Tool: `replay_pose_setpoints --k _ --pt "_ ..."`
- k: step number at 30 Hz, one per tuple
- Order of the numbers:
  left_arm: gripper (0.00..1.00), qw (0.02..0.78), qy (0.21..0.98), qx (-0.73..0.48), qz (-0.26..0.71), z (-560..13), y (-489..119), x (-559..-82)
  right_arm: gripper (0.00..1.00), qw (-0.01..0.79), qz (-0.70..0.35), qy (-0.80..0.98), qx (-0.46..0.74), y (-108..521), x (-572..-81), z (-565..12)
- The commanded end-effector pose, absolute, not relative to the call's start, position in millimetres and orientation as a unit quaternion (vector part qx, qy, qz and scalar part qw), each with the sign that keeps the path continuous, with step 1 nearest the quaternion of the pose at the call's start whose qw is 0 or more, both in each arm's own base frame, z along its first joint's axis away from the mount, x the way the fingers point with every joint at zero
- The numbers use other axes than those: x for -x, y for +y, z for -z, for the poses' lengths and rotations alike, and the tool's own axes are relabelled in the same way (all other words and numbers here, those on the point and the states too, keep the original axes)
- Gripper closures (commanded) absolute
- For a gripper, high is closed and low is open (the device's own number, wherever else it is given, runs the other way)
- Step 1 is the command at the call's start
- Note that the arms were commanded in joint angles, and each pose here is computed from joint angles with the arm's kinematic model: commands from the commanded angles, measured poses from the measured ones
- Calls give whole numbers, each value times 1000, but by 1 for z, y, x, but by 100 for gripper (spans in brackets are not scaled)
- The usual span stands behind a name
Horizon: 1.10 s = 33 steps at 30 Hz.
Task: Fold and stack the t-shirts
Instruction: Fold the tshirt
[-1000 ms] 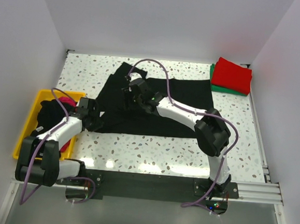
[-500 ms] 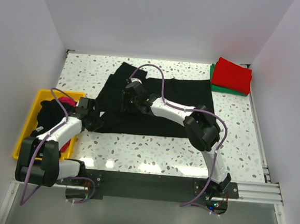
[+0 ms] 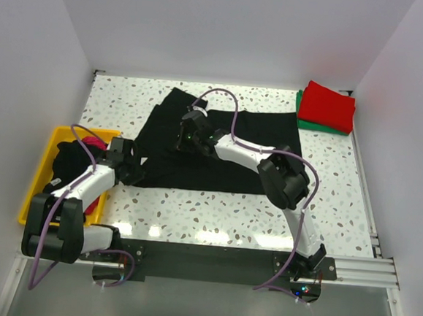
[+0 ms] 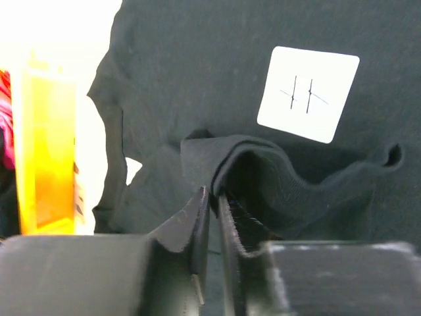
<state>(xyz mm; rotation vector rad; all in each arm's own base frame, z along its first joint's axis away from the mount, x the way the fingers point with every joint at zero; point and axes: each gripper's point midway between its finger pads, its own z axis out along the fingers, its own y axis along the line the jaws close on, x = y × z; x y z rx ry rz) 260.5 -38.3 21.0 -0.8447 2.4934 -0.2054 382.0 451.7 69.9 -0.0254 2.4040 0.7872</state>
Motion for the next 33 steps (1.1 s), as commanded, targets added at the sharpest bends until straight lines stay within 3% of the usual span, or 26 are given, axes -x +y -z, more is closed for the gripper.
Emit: replay_pose_setpoints --k 1,4,19,28,30,33 --pt "87 275 909 301 87 -32 -38 -271 94 316 -344 884 -13 467 -396 -97" --pt "87 275 910 299 87 -32 -37 -271 100 305 -363 880 -23 468 -397 -100" --pt "88 272 910 300 87 -30 -36 -270 100 272 -510 814 -61 455 -417 -147" --pt "88 270 911 299 85 -29 -35 -269 100 252 -523 812 -59 460 -426 -136" --pt "88 271 911 299 86 -29 -35 -269 92 251 -530 808 -54 464 -430 -138" --pt "88 271 911 300 86 -28 -35 -269 65 244 -544 802 -33 473 -435 -139"
